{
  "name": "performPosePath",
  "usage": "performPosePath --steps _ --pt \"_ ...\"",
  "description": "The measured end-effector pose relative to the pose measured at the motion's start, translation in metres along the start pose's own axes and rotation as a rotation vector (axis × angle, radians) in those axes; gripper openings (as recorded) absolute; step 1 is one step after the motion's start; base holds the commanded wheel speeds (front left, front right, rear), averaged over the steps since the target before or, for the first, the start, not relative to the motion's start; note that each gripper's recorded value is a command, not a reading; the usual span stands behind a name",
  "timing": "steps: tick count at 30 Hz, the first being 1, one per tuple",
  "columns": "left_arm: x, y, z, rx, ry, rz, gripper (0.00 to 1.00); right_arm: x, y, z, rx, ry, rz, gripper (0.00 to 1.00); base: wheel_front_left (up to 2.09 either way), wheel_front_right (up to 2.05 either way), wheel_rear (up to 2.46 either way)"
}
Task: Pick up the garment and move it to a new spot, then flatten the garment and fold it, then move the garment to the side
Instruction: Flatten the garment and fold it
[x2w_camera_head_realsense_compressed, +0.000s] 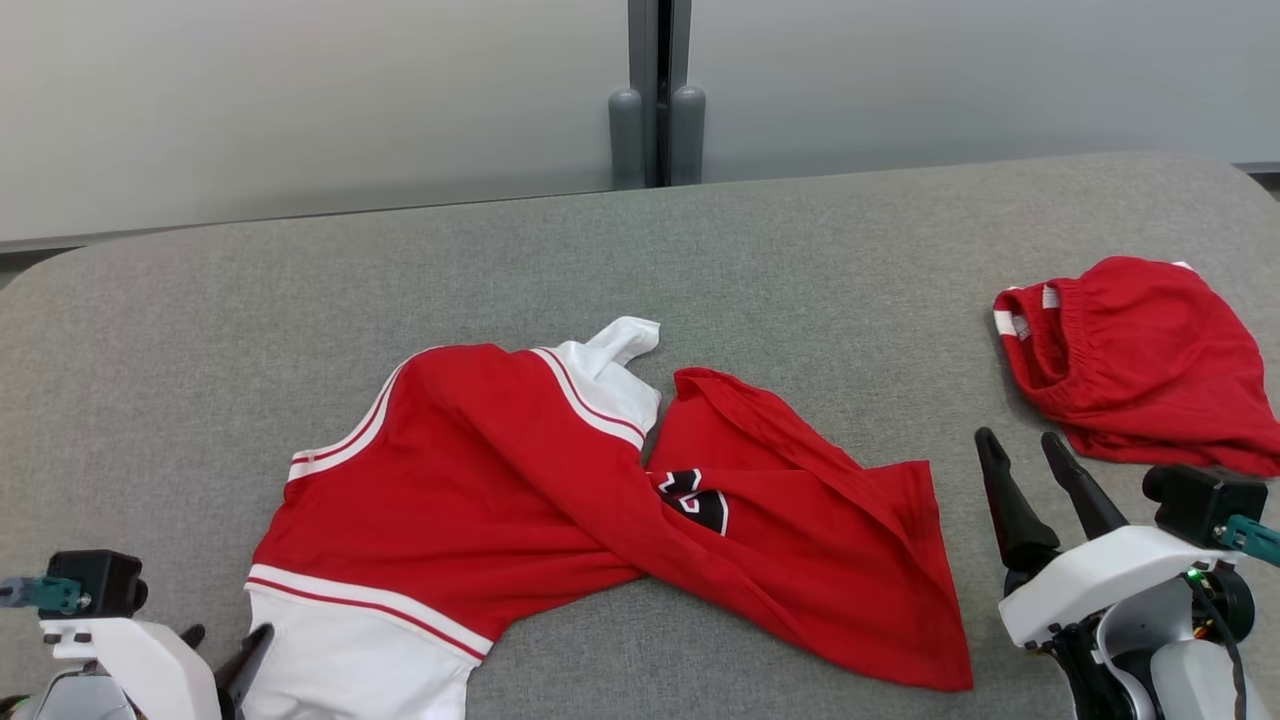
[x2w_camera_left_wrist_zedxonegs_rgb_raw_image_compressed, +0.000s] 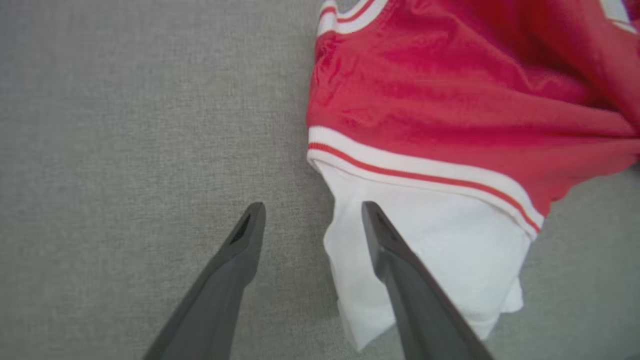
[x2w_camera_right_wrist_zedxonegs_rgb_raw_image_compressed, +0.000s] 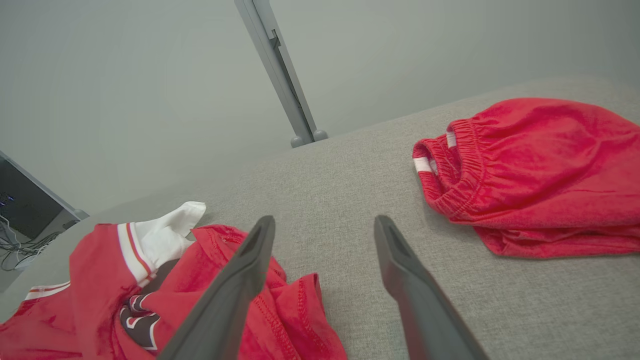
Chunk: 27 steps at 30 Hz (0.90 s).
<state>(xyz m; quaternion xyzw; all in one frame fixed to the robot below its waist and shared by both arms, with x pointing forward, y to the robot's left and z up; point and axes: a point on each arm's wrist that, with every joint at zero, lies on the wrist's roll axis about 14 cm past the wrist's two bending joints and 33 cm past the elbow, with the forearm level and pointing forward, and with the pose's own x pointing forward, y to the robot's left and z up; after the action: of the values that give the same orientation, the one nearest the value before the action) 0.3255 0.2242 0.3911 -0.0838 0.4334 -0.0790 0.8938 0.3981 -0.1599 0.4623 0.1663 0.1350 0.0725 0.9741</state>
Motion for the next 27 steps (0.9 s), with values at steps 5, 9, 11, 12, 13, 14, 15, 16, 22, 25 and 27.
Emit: performPosePath --steps 5,9,11,12,13,14,15,16,22,25,27 --pt "-0.006 0.003 0.037 0.033 -0.233 0.033 1.0 -0.004 0.004 0.016 -0.013 -0.079 0.008 1.0 0.0 0.0 0.0" --pt "-0.026 0.004 0.074 0.061 -0.466 0.076 1.0 -0.009 0.007 0.039 -0.025 -0.194 0.013 1.0 0.0 0.0 0.0" --pt "-0.036 -0.002 0.086 0.078 -0.567 0.087 1.0 -0.011 0.011 0.049 -0.038 -0.249 0.021 1.0 0.0 0.0 0.0" --pt "-0.043 -0.005 0.094 0.077 -0.622 0.092 1.0 -0.013 0.013 0.053 -0.043 -0.271 0.026 1.0 0.0 0.0 0.0" --pt "-0.05 -0.008 0.102 0.075 -0.678 0.095 1.0 -0.014 0.016 0.057 -0.05 -0.29 0.032 1.0 0.0 0.0 0.0" --pt "-0.058 -0.012 0.111 0.075 -0.739 0.095 1.0 -0.015 0.018 0.06 -0.059 -0.31 0.036 1.0 0.0 0.0 0.0" --pt "-0.066 -0.017 0.117 0.08 -0.787 0.092 1.0 -0.017 0.019 0.065 -0.066 -0.336 0.039 1.0 0.0 0.0 0.0" --pt "-0.072 -0.021 0.121 0.087 -0.829 0.087 1.0 -0.02 0.021 0.07 -0.067 -0.361 0.041 1.0 0.0 0.0 0.0" --pt "-0.097 -0.031 0.125 0.069 -0.962 0.098 1.0 -0.034 0.033 0.092 -0.089 -0.47 0.066 1.0 0.0 0.0 0.0" --pt "-0.101 -0.035 0.121 0.045 -0.986 0.095 1.0 -0.039 0.033 0.092 -0.097 -0.481 0.064 1.0 0.0 0.0 0.0" --pt "-0.1 -0.035 0.116 0.035 -0.985 0.095 1.0 -0.042 0.031 0.084 -0.112 -0.463 0.055 1.0 0.0 0.0 0.0"
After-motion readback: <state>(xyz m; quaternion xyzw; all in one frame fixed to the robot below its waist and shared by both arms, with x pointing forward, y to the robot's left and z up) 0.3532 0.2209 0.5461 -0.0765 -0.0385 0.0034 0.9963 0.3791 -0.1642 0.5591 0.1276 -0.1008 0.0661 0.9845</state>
